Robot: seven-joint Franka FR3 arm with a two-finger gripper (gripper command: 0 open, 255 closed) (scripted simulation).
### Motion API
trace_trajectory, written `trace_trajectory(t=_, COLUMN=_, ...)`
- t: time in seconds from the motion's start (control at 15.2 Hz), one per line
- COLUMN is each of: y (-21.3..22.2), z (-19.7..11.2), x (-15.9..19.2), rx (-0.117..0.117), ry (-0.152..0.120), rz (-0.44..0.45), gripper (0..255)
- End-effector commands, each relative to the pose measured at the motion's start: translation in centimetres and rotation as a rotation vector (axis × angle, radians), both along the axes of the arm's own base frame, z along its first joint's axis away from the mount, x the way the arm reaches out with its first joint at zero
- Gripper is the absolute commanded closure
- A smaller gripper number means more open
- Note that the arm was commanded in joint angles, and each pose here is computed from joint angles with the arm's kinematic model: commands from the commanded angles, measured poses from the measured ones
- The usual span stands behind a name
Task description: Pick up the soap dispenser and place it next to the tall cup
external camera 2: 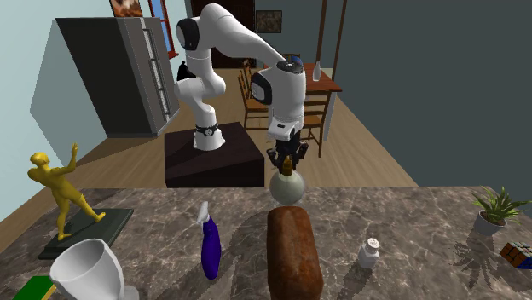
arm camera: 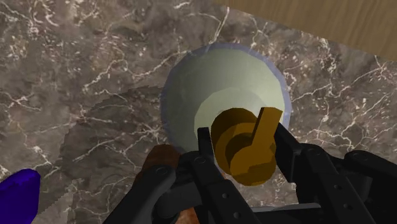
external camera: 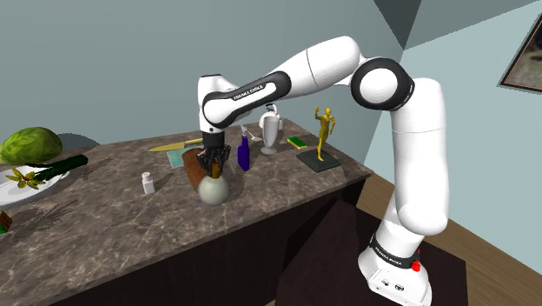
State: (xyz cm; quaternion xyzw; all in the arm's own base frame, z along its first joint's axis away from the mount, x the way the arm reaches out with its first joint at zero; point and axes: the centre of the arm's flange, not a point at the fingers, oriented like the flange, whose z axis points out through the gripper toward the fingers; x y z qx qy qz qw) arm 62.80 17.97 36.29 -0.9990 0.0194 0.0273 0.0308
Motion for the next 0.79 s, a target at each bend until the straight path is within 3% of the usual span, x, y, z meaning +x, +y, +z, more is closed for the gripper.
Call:
trace_trajectory(t=0.0, y=0.0, z=1.2, x=-0.1, rx=0.0, ry=0.0, rz=0.0, gripper=255)
trace_trajectory(t=0.73, y=0.0, z=7.0, x=-0.1, rx=0.0, ry=0.0, rz=0.0, gripper=255)
